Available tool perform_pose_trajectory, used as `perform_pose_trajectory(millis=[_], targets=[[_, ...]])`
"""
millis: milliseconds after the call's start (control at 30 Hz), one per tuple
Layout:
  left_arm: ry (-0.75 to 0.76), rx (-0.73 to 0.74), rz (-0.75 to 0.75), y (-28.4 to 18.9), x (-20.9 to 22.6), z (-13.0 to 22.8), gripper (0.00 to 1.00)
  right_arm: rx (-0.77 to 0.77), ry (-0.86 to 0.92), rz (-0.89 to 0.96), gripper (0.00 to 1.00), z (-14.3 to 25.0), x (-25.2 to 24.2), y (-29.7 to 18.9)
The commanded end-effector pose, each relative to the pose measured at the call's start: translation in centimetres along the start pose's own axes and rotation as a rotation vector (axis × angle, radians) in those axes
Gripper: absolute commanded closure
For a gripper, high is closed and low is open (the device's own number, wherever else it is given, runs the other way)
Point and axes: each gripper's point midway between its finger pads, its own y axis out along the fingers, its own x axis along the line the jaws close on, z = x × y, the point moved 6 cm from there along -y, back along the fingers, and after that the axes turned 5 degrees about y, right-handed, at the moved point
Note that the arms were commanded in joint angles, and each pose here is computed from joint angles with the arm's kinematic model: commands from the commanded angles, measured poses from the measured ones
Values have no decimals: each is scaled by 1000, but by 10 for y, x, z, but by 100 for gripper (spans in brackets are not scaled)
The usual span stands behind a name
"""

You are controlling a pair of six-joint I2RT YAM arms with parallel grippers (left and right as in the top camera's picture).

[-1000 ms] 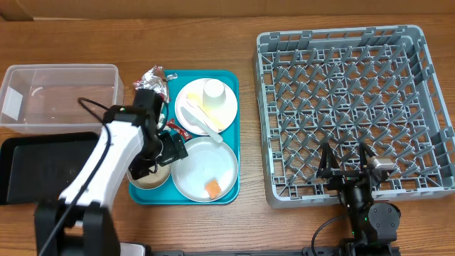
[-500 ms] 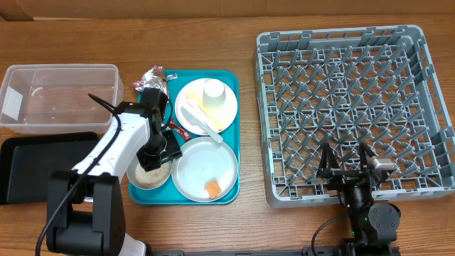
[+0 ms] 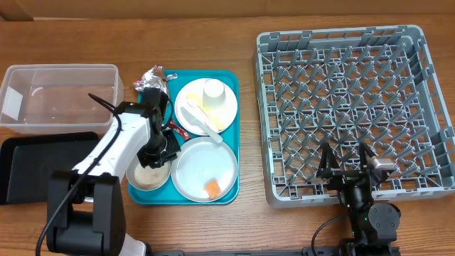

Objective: Sort waste into correct bins and load items into the dishwasher rack
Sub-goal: 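Lift the rice bowl with the left gripper and carry it over the black tray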

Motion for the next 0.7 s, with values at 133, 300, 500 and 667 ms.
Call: perform_pose_trajectory(millis=[133,300,500,667], targets=[[6,-12,-23,-2,0,-4,95,-6,-4,7,0,2,-2,0],[5,2,-31,-4,1,-2,96,-6,-4,7,0,2,-2,0],[4,7,-42,-21,0,-4,96,-6,-4,7,0,2,-2,0],[4,10,-44,-45,-3,-7,96,-6,-4,7,0,2,-2,0]])
